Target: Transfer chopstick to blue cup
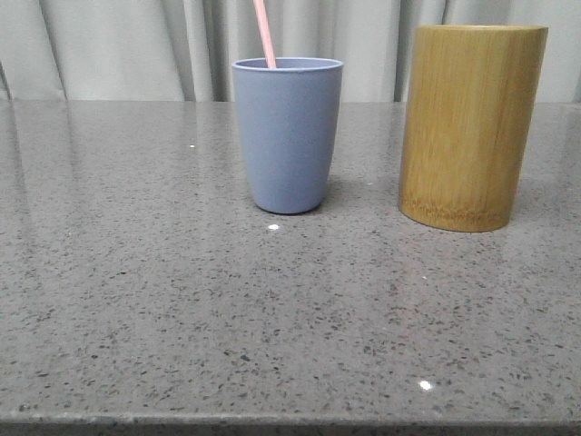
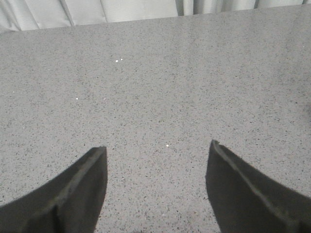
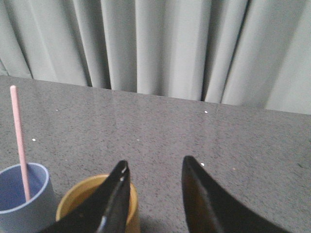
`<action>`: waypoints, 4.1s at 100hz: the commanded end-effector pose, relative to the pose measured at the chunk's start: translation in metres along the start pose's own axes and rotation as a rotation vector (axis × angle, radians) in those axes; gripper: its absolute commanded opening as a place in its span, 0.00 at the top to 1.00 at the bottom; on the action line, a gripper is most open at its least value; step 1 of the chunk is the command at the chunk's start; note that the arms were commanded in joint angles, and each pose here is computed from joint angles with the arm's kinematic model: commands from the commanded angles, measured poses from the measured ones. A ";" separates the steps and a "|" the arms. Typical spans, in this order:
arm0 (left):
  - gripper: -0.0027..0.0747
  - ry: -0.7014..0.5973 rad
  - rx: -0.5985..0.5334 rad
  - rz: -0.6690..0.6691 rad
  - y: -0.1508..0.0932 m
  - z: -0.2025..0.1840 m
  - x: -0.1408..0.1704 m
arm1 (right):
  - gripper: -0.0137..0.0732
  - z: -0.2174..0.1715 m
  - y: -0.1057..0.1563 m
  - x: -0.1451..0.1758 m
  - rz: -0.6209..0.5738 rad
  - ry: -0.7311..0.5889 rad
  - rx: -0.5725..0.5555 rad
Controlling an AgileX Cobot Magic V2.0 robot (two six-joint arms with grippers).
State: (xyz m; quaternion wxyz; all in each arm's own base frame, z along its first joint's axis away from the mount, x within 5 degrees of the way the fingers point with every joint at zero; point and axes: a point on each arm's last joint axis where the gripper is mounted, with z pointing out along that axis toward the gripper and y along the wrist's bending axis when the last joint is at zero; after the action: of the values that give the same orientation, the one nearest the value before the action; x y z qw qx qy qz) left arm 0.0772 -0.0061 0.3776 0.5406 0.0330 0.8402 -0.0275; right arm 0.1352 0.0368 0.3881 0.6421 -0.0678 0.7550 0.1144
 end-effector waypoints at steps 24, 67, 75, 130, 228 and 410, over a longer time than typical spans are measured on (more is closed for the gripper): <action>0.72 -0.121 -0.003 -0.002 0.004 -0.015 0.005 | 0.60 -0.055 -0.007 0.008 -0.046 -0.127 0.069; 0.99 -0.204 -0.001 -0.012 0.010 -0.037 0.037 | 0.92 -0.088 -0.009 0.047 -0.044 -0.125 0.081; 0.99 -0.211 -0.003 -0.013 0.011 -0.039 0.039 | 0.92 -0.089 -0.010 0.049 -0.044 -0.124 0.081; 0.99 -0.215 0.002 -0.017 0.010 -0.040 0.039 | 0.92 -0.089 -0.010 0.049 -0.044 -0.133 0.080; 0.99 -0.504 -0.038 -0.007 0.003 0.021 0.097 | 0.92 -0.089 -0.010 0.049 -0.044 -0.133 0.080; 0.99 -0.469 -0.045 -0.051 0.004 0.050 0.167 | 0.92 -0.079 -0.011 0.064 -0.052 -0.106 0.084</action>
State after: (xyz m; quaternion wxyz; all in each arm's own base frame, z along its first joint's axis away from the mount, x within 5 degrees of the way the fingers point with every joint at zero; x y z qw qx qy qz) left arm 0.0560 -0.0014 0.1983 0.6824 -0.0059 0.7305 -0.0248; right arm 0.0487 0.0079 0.3263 0.6517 -0.0524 0.7530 0.0749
